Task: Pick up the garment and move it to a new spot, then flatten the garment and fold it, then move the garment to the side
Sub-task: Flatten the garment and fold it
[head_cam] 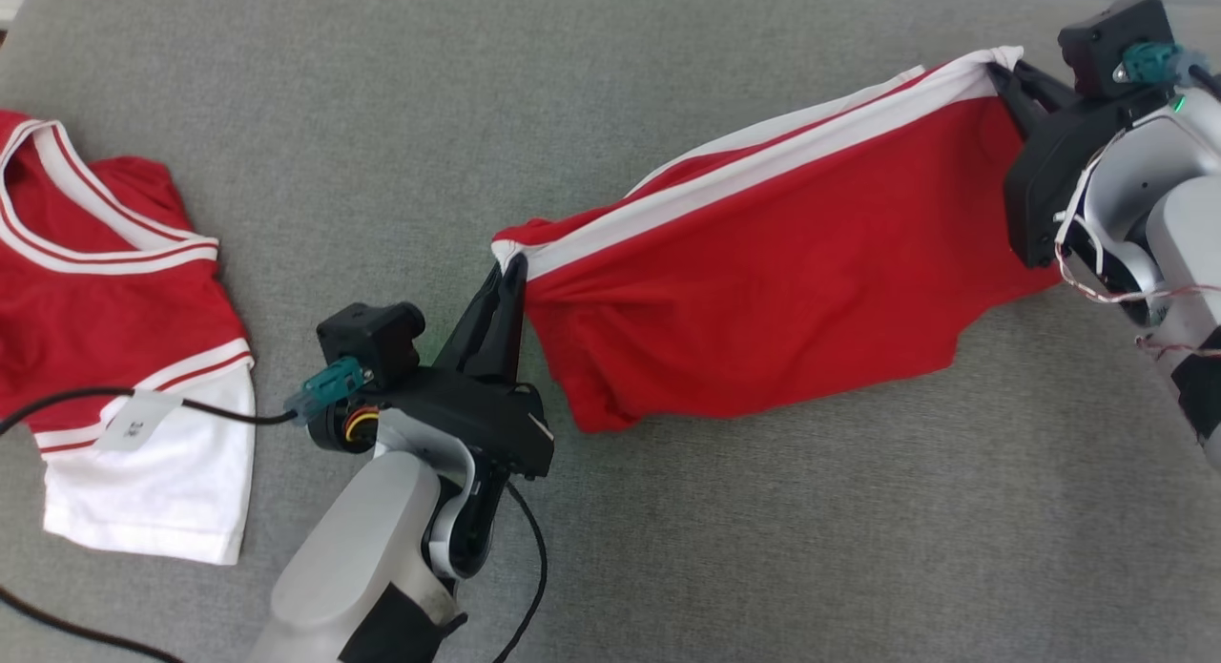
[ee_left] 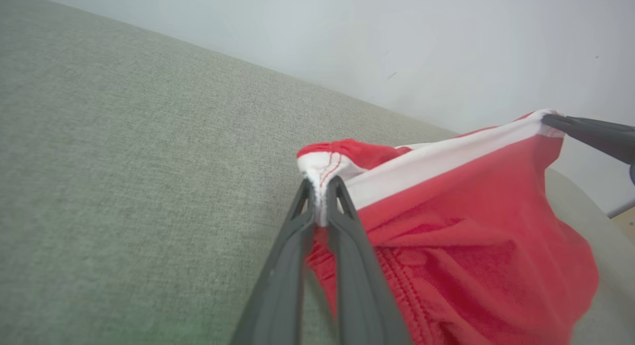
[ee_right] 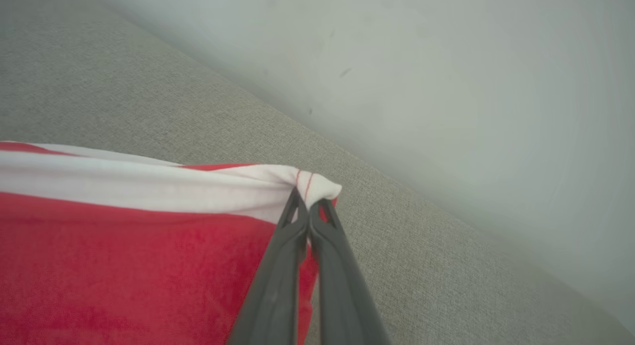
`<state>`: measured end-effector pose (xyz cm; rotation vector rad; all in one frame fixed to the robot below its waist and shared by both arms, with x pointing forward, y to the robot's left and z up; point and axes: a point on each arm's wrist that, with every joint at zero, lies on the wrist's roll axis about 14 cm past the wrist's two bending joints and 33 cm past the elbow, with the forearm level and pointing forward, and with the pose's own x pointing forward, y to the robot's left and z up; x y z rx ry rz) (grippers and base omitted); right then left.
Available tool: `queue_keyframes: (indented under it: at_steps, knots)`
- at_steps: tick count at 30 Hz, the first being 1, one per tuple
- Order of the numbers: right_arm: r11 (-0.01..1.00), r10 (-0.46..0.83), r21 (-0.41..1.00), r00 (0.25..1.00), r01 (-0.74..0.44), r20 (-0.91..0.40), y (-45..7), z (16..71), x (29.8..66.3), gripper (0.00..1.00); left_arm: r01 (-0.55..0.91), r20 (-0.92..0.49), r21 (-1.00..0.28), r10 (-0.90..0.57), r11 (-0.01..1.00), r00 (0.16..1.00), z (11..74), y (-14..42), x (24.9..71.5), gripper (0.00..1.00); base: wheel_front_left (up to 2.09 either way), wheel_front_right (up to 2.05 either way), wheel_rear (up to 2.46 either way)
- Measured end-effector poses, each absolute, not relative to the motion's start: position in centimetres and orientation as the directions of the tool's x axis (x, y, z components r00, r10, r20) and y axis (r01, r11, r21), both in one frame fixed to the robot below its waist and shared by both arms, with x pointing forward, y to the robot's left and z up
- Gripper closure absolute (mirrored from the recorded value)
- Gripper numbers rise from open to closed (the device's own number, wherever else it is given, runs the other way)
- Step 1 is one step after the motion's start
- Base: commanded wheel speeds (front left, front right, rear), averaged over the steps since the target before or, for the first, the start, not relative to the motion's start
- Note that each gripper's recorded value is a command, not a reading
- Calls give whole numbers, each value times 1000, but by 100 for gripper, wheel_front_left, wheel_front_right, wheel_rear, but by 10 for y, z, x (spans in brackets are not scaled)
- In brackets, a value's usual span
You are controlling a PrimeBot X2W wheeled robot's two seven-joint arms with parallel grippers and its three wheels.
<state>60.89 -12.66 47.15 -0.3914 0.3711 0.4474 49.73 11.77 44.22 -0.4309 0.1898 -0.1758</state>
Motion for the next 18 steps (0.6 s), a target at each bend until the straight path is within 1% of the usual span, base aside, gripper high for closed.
queue_keyframes:
  at_steps: [5, 6, 7, 8, 9, 10, 11, 12, 13, 18]
  knots:
    - [838, 351, -253, 832, -484, -430, -117, 459, 623, 100, 107, -159, -415, -187, 904, 969, 437, 126, 505, 100, 0, 0, 0]
    - [841, 351, -247, 833, -482, -428, -115, 458, 625, 100, 103, -162, -412, -184, 906, 969, 436, 127, 506, 96, 0, 0, 0]
    - [843, 353, -242, 833, -480, -425, -113, 457, 628, 100, 102, -164, -410, -184, 906, 969, 436, 128, 506, 81, 0, 0, 0]
    - [844, 354, -238, 832, -481, -426, -111, 455, 629, 100, 99, -165, -408, -180, 908, 970, 435, 129, 507, 57, 0, 0, 0]
    - [843, 355, -237, 831, -483, -428, -109, 453, 630, 100, 94, -171, -406, -177, 909, 969, 433, 130, 506, 0, 0, 0, 0]
    - [844, 357, -234, 831, -483, -426, -107, 452, 631, 100, 92, -172, -403, -175, 911, 969, 432, 131, 506, 0, 0, 0, 0]
    - [845, 357, -234, 834, -480, -421, -107, 453, 633, 91, 94, -169, -399, -174, 912, 970, 434, 132, 507, 0, 0, 0, 0]
    - [847, 360, -234, 839, -478, -408, -105, 455, 635, 61, 99, -162, -395, -175, 913, 971, 436, 132, 509, 0, 0, 0, 0]
    - [848, 362, -234, 843, -475, -399, -105, 456, 636, 0, 102, -156, -391, -175, 915, 972, 438, 132, 510, 0, 0, 0, 0]
    - [863, 353, -226, 859, -452, -371, -107, 463, 638, 0, 114, -109, -376, -166, 919, 980, 455, 135, 510, 0, 0, 0, 0]
